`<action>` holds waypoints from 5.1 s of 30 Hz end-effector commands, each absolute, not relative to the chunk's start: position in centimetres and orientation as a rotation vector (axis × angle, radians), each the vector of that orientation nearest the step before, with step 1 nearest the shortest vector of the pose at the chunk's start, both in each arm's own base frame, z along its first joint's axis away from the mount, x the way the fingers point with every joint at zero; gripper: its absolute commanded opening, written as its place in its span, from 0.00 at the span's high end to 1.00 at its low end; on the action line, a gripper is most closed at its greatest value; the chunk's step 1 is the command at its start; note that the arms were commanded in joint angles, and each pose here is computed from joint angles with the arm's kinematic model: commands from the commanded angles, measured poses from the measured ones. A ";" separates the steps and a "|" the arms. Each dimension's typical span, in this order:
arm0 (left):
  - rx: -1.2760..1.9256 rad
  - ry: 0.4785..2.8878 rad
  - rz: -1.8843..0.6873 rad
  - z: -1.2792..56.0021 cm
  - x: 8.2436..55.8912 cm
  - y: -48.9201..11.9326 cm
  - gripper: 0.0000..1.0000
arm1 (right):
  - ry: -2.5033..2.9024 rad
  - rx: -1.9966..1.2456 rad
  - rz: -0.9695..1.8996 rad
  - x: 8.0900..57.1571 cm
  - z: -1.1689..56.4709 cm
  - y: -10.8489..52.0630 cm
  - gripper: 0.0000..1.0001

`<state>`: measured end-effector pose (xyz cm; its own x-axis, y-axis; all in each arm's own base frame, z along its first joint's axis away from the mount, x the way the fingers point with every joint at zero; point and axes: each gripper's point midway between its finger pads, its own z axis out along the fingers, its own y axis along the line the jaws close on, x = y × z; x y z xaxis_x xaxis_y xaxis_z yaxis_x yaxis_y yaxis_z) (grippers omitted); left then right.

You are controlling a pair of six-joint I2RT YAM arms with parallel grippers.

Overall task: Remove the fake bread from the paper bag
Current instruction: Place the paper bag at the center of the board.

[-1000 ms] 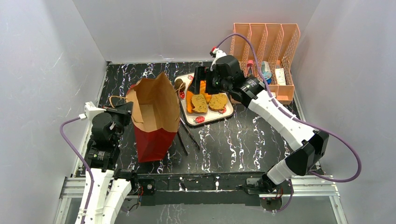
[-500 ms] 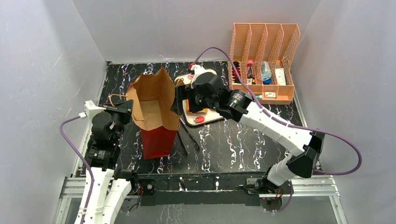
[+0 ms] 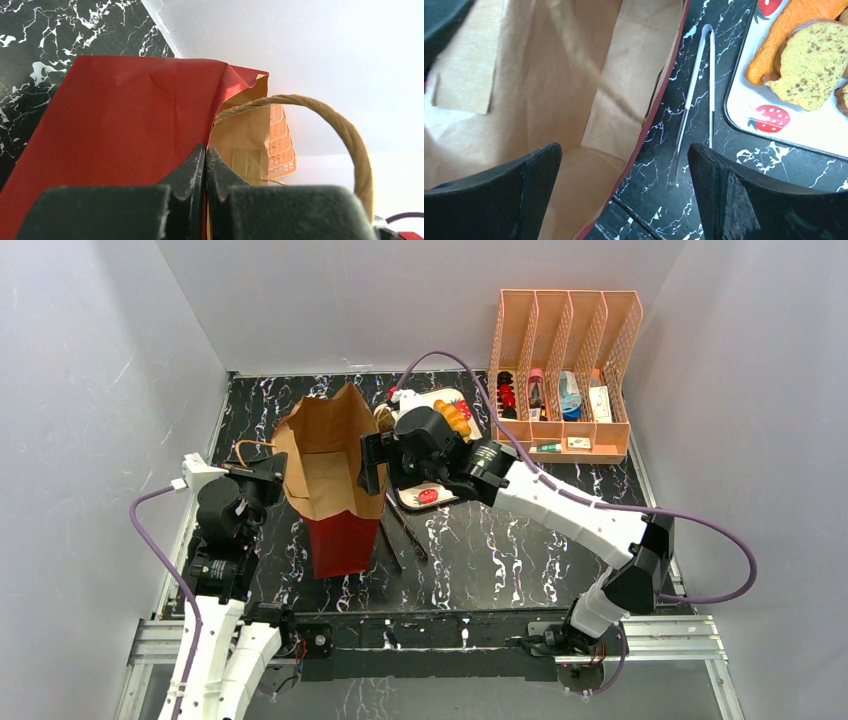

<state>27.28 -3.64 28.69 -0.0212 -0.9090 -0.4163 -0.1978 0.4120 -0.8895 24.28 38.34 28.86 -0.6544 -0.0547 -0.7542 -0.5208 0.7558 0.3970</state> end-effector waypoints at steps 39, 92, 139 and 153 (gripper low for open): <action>-0.949 1.522 -0.804 30.5 27.6 -4.6 0.55 | 2.057 -0.436 0.754 31.2 29.2 45.4 0.98; -1.009 1.894 -0.992 27.8 23.5 -9.5 0.02 | 1.917 -0.417 0.801 34.8 35.1 45.0 1.00; -0.619 1.898 -1.313 36.8 21.7 -14.2 0.02 | 1.757 -0.206 0.911 48.4 33.1 48.5 1.00; -0.616 1.790 -1.200 36.0 21.2 -12.4 0.02 | 1.710 -0.114 0.750 52.4 31.6 46.7 1.00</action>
